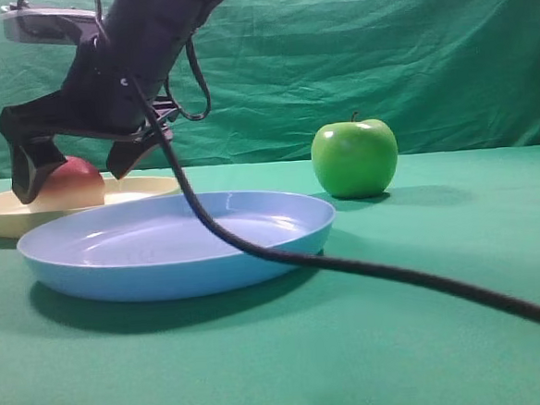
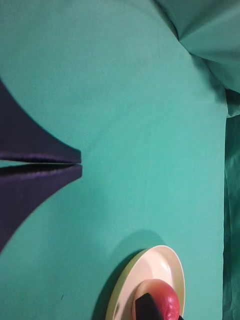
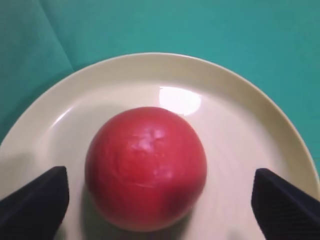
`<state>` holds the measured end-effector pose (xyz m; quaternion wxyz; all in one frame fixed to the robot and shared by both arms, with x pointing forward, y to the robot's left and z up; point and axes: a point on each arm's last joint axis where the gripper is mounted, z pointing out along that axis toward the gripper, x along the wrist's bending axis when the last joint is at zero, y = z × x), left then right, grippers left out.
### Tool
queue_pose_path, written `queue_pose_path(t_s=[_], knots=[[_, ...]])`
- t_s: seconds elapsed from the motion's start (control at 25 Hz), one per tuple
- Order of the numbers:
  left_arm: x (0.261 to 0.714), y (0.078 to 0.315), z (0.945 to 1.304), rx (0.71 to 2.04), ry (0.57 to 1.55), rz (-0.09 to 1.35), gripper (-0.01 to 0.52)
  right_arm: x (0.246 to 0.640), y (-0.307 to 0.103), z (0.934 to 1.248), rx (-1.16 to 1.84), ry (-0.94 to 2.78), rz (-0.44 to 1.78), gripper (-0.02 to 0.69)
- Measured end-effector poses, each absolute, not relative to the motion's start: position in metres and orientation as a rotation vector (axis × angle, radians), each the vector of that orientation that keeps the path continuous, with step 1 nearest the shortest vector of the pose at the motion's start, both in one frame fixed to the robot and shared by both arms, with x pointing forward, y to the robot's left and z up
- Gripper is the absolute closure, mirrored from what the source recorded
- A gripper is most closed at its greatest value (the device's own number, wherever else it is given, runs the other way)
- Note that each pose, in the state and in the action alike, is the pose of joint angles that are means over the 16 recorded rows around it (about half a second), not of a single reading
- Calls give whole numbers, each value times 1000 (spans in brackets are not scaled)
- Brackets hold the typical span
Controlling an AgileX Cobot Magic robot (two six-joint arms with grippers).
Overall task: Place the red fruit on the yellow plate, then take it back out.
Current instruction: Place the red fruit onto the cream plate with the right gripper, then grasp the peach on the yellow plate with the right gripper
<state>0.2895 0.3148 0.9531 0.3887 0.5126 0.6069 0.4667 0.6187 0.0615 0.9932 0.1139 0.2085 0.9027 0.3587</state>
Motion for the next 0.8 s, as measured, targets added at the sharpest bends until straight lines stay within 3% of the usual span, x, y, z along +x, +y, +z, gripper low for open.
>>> queue_pose_path(t_s=[0.48,0.6,0.8], knots=[[290,315,953,1304,1543,1187,514,581,-6,1126,726,2668,1019,597],[290,315,953,1304,1543,1187,514,561,-25,1159,768,2646,1022,651],[290,315,953,1304,1543,1187,514,523,-58,1202,828,2585,1057,665]])
